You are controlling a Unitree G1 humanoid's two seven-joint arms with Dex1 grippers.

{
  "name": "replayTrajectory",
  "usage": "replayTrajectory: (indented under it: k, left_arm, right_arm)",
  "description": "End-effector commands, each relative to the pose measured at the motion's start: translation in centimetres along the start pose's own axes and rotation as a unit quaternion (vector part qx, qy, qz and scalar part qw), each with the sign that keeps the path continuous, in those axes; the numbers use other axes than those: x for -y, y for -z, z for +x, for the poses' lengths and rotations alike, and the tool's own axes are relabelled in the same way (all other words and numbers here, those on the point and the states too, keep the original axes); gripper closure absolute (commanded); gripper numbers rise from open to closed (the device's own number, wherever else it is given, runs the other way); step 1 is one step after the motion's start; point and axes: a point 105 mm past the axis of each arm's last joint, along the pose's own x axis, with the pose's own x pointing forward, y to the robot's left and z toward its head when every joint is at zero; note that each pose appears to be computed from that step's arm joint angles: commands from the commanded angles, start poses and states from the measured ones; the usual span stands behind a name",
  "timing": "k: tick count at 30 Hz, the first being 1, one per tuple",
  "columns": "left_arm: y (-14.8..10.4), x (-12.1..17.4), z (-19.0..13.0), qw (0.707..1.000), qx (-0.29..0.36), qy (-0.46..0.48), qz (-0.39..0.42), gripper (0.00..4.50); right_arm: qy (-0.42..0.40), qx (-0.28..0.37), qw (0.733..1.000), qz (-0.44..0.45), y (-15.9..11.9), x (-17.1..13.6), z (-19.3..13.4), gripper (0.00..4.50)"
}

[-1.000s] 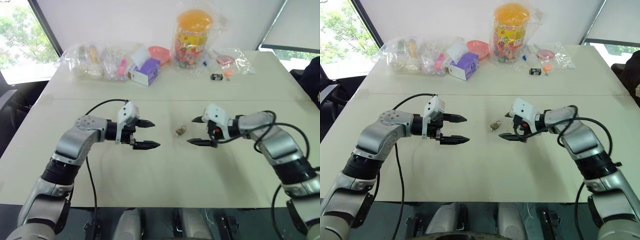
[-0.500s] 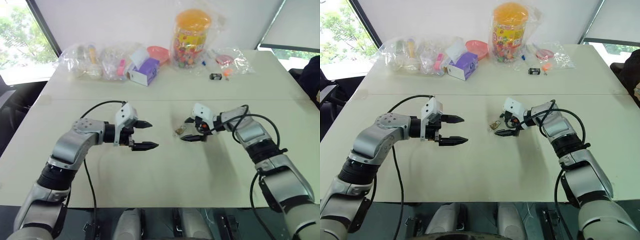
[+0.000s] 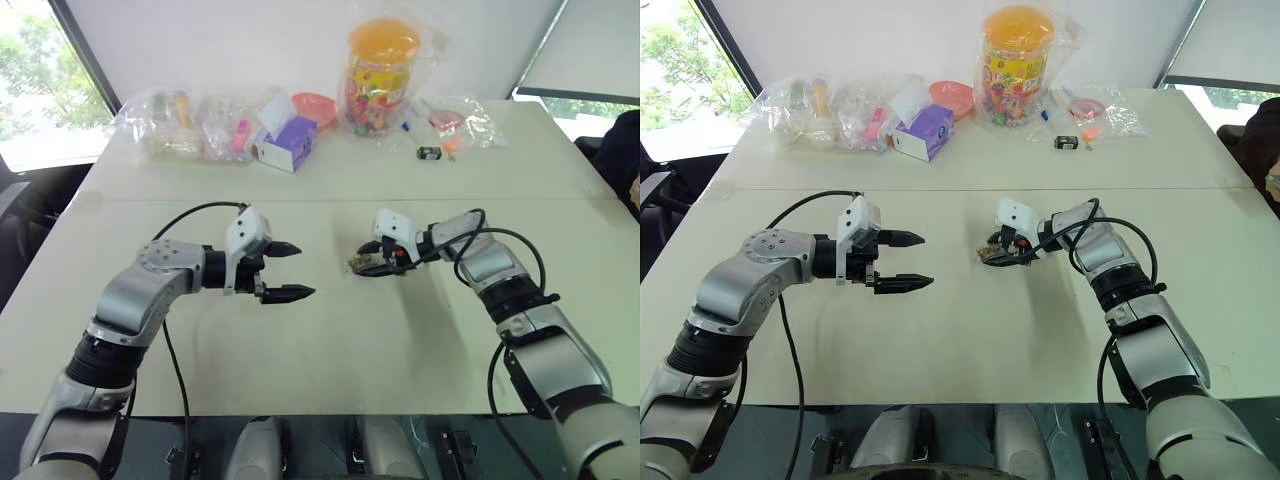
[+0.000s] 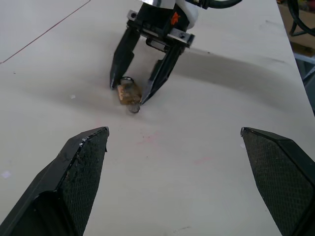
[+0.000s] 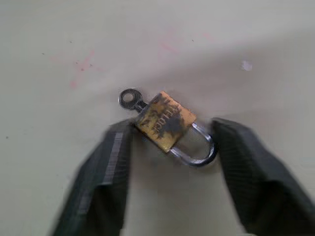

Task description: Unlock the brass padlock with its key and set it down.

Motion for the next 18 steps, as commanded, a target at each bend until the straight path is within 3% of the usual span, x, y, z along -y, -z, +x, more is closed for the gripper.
replayTrajectory:
  k: [1, 8, 12, 18]
  left_arm:
    - [-1.0, -0.1, -0.5, 1.0, 0.012, -0.007, 0.016, 0.0]
    - [-0.9, -0.2, -0.4, 1.0, 0.01, -0.007, 0.018, 0.0]
    - [-0.9, -0.2, -0.4, 1.0, 0.012, -0.006, 0.011, 0.0]
    - [-0.9, 0.0, 0.4, 0.999, 0.024, 0.021, -0.019, 0.0]
  right_arm:
    - [-0.018, -0.013, 1.0, 0.008, 0.9, -1.1, 0.8, 3.84]
    - [0.003, -0.008, 1.0, 0.006, 1.3, -1.9, 0.2, 3.81]
    - [0.066, -0.001, 0.996, -0.056, 0.5, -1.9, -1.0, 3.81]
    - [0.176, 0.011, 0.968, -0.176, -2.3, -2.4, -3.6, 3.81]
